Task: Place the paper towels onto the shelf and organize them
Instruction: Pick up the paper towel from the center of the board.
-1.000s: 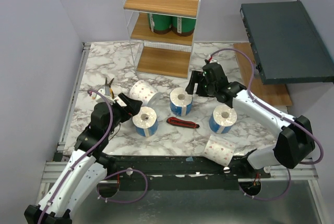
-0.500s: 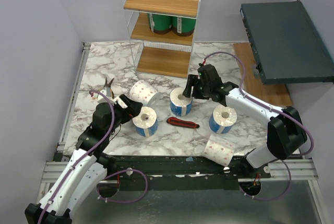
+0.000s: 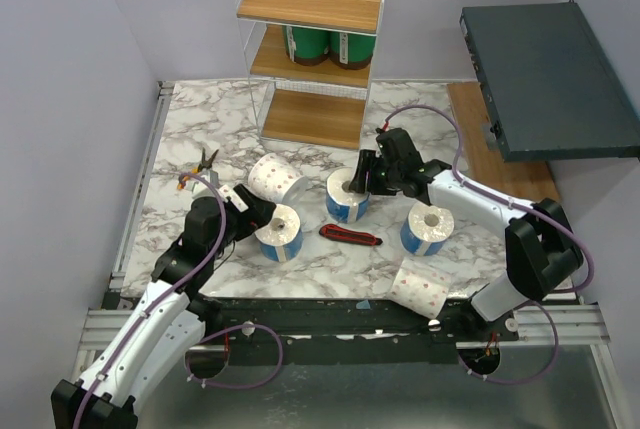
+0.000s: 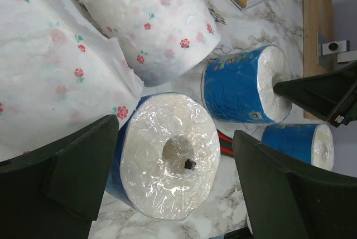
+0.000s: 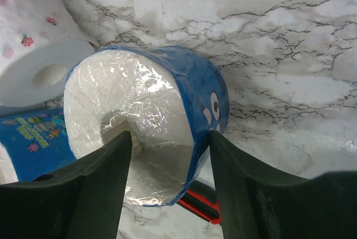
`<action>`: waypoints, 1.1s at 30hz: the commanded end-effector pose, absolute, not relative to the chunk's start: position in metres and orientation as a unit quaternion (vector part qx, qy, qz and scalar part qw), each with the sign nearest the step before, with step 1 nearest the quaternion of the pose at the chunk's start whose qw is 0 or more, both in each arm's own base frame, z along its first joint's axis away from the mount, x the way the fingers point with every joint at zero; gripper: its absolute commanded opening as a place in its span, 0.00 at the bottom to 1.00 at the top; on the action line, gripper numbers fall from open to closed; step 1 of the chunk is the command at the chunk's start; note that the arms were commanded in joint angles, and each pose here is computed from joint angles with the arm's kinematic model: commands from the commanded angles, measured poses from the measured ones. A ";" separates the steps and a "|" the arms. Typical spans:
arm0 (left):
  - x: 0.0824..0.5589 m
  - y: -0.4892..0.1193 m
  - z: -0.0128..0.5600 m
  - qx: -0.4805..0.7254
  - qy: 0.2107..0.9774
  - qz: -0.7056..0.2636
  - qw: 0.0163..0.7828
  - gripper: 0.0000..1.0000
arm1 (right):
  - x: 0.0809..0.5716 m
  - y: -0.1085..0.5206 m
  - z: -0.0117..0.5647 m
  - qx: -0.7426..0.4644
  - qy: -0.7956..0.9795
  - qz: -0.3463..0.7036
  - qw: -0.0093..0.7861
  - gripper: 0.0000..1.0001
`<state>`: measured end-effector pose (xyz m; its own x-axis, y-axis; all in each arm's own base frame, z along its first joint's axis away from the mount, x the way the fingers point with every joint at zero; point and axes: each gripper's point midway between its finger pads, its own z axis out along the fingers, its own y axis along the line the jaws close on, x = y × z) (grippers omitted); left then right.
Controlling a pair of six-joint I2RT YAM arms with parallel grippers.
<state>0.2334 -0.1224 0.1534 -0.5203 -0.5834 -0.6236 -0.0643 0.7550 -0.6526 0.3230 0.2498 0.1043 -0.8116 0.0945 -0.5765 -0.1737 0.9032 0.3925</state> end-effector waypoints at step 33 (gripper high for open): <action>0.227 -0.131 0.154 -0.192 0.811 -0.327 0.446 0.91 | 0.407 0.269 0.179 0.264 0.832 0.293 0.390 0.11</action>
